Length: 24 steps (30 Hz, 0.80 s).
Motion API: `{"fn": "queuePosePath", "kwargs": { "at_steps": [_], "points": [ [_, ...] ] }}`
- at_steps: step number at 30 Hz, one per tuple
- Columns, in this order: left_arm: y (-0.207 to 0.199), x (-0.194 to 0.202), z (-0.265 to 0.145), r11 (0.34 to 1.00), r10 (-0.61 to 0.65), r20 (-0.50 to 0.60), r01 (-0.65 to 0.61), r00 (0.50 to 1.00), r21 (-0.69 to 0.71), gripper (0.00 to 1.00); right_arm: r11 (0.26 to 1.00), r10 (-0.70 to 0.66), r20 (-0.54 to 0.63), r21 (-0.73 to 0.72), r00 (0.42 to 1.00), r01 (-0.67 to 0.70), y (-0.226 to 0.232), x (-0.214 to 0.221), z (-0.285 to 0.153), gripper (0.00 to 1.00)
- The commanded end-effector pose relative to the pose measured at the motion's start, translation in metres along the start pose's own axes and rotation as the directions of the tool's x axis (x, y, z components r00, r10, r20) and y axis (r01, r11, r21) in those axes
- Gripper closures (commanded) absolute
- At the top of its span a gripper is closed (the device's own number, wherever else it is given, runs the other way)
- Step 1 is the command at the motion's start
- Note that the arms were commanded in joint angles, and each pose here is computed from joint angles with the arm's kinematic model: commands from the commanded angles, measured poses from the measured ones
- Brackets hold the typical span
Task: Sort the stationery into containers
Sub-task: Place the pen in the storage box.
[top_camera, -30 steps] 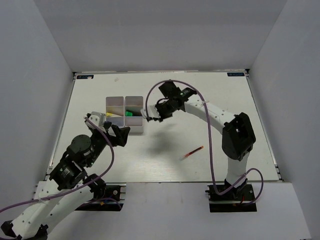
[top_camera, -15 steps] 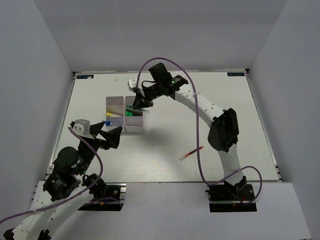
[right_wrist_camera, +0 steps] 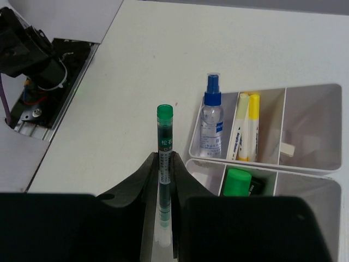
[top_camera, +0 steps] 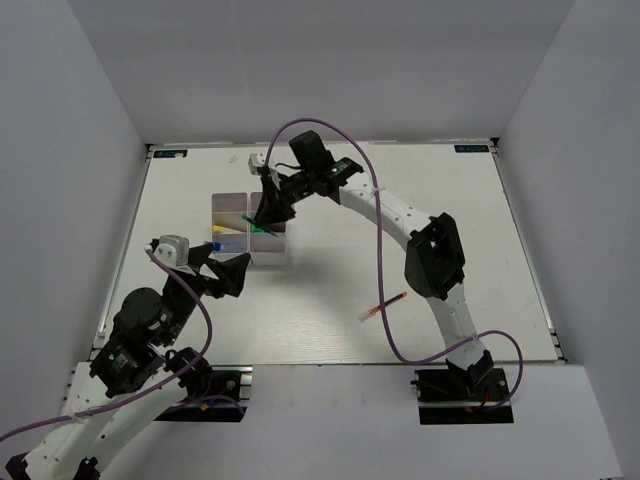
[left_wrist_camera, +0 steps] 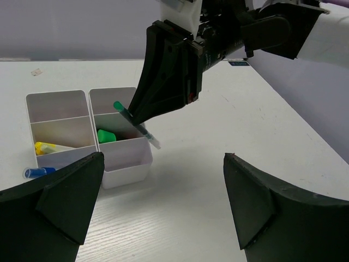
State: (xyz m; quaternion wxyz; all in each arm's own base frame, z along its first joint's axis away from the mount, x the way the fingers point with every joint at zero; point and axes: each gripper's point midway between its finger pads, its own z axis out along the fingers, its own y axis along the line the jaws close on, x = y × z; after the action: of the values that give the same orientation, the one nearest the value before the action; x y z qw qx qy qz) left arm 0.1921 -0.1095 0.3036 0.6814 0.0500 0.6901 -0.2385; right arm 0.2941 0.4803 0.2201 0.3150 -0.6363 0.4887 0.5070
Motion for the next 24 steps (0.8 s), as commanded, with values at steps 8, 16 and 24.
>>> {"fn": "queuePosePath", "kwargs": {
  "at_steps": [8, 16, 24],
  "points": [
    [-0.002, 0.004, 0.002, 1.0, 0.018, -0.01, -0.018, 1.0, 0.018, 0.0, 1.0, -0.029, 0.057, 0.003, 0.998, 0.029, -0.019, -0.002, 0.026, 1.0],
    [-0.004, 0.006, 0.004, 0.999, 0.021, -0.02, -0.021, 1.0, 0.025, 0.0, 0.994, -0.088, 0.043, 0.065, 0.995, 0.085, -0.042, 0.01, 0.031, 0.99],
    [-0.007, 0.014, 0.008, 0.999, 0.03, -0.054, -0.028, 0.998, 0.038, 0.0, 0.994, -0.098, 0.03, 0.061, 0.995, 0.096, -0.043, 0.018, 0.03, 0.72]
  ]
}}
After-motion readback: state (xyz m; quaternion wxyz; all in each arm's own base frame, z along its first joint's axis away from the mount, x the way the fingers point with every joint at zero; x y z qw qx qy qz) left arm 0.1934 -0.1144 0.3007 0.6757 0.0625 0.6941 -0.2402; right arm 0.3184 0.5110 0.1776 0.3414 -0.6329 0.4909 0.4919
